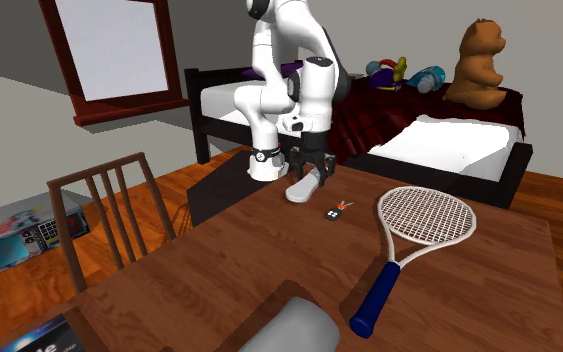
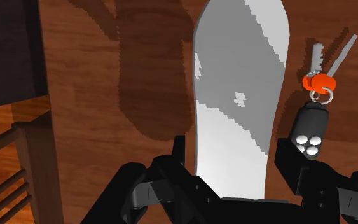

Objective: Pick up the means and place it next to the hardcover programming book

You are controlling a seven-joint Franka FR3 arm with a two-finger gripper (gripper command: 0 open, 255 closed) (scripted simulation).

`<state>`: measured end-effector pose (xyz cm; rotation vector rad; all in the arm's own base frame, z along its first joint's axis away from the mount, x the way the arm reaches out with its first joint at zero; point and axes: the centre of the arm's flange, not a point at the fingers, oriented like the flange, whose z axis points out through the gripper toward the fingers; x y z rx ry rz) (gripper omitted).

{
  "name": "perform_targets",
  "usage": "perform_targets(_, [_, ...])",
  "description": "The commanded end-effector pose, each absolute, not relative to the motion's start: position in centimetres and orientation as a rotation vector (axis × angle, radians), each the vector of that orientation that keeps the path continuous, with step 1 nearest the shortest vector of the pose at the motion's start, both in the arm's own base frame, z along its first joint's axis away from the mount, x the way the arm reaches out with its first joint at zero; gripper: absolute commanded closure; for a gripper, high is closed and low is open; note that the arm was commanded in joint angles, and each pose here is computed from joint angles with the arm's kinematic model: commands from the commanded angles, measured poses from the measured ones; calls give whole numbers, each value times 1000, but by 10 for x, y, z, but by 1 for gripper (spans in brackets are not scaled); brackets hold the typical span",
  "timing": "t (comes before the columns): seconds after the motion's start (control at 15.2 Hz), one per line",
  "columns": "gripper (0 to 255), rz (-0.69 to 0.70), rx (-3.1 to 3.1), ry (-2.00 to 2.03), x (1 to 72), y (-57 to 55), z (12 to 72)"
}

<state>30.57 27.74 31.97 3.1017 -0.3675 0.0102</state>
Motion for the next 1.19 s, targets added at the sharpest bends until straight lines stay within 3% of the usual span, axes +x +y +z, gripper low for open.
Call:
perform_targets(0.0, [255,9,3102,-367,305,278,330])
perform_targets(0.2, [255,9,3102,-367,305,278,343])
perform_targets(1.12, [255,9,3102,-367,482,225,344])
